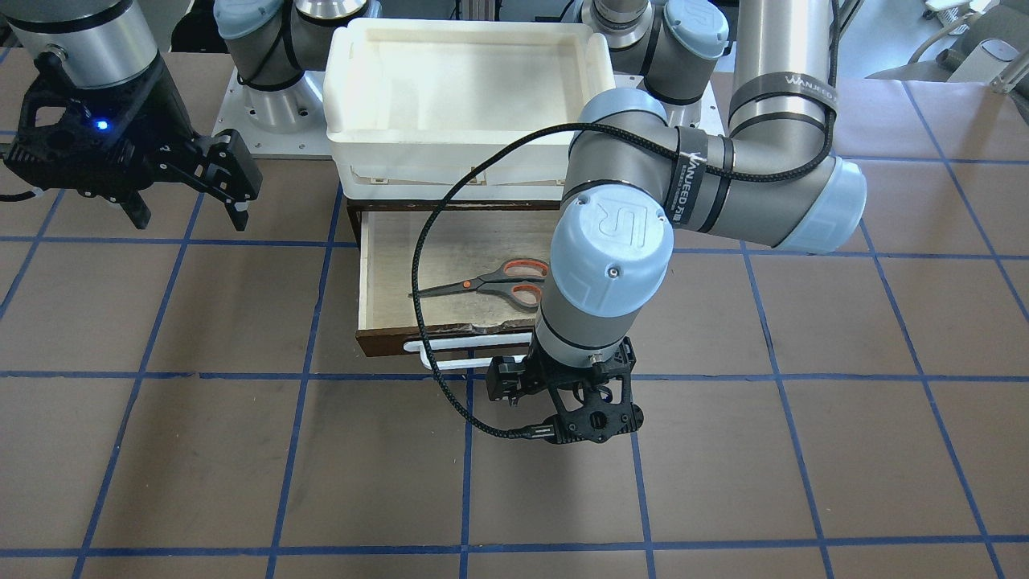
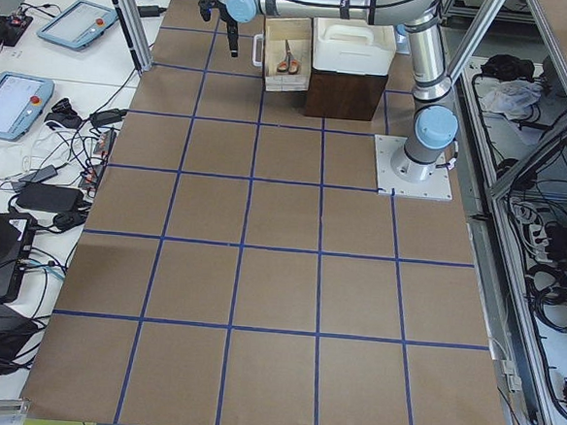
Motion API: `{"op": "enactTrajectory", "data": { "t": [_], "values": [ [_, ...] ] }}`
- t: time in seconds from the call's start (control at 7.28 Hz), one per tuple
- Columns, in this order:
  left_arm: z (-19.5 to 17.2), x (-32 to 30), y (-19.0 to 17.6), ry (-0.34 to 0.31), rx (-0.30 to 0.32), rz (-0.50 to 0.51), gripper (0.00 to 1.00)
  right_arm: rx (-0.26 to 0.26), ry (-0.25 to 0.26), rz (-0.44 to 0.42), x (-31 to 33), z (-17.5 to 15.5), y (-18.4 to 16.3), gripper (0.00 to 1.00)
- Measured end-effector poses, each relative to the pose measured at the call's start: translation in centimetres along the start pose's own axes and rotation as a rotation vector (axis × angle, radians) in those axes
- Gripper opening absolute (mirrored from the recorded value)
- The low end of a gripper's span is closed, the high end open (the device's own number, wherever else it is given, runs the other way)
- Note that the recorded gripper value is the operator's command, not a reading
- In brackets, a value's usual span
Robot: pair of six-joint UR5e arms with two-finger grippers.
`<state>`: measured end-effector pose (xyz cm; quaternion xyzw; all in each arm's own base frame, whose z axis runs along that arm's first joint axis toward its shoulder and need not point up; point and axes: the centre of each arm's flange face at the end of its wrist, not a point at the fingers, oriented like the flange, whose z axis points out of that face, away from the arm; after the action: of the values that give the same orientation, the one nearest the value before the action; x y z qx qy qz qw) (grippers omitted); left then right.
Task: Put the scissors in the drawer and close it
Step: 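Move the left gripper over the drawer front while the right gripper rests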
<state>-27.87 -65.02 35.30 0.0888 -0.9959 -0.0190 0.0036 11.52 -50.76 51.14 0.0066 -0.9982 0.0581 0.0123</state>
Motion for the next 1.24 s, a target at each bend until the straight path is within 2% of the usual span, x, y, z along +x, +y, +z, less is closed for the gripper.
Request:
{"op": "enactTrajectory", "data": {
  "t": [0.27,0.41,1.24],
  "values": [
    [2.0,-0.1,0.0,-0.024,-0.062,-0.003,1.00,0.002,-0.007,-0.040,-2.3,-0.1,1.2,1.00],
    [2.9,0.0,-0.2,-0.027,-0.073,-0.004,1.00,0.005,-0.009,-0.063,-3.6,0.0,1.5,1.00],
    [6.0,0.6,-0.3,-0.039,-0.104,-0.003,1.00,0.001,0.012,-0.046,-2.6,0.1,1.4,1.00]
  ]
}}
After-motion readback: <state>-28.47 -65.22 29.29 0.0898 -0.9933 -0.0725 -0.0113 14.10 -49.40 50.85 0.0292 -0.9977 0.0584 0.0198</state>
